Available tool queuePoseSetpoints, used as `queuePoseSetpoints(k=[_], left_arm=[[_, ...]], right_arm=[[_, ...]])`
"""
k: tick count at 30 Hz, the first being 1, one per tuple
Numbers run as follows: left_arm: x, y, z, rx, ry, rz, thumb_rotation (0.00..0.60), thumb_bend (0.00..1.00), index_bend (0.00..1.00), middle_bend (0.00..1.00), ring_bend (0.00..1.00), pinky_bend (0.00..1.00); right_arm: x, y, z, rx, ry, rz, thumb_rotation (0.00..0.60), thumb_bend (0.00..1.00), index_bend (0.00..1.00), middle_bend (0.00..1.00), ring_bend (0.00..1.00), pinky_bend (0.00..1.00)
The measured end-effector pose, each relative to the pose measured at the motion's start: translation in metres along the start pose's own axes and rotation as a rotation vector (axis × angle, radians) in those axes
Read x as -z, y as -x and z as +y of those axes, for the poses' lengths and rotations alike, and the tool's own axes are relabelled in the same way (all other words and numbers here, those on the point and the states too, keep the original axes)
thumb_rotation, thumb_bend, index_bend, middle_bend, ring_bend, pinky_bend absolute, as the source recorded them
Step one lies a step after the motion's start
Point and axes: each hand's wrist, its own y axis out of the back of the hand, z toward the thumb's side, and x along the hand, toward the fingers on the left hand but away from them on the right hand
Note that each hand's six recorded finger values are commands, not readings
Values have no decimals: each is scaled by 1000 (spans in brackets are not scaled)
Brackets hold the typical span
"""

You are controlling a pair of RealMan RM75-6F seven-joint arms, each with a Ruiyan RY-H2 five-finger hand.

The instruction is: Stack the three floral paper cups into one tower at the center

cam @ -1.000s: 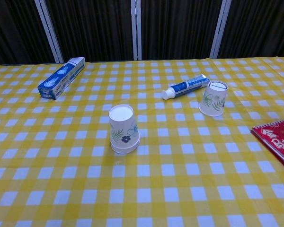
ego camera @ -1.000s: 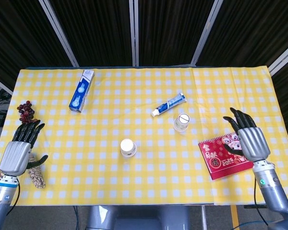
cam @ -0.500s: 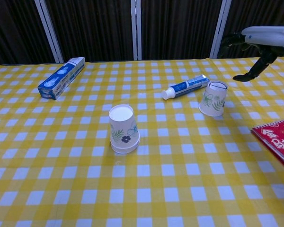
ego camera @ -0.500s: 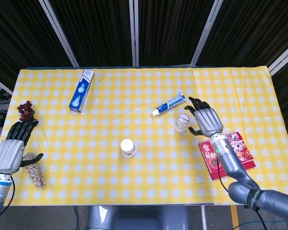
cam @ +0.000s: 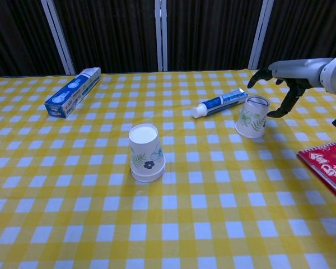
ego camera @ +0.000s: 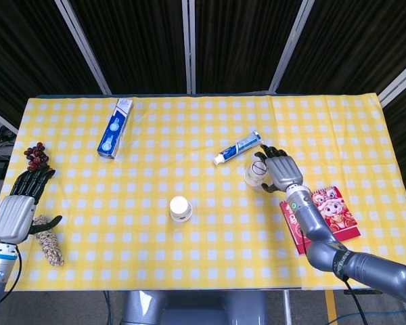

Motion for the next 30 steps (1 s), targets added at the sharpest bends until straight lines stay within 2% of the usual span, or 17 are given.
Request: queuePoseSetpoints(k=[13, 24, 30], left_arm=[[0, -1, 0, -1, 8, -4, 600, 202, 38, 0, 0, 0], [0, -1, 0, 0, 13, -4, 600, 202, 39, 0, 0, 0], [0, -1, 0, -1, 13, -5, 600, 202, 39, 0, 0, 0]], right_arm=[[-1, 14, -8, -4, -4, -20, 600, 223, 258, 3, 0, 123], [-4, 18, -14, 14, 3, -22, 600, 229, 447, 135, 0, 174], [-9, 15, -10, 33, 5, -5, 600, 237, 456, 145, 0, 179]])
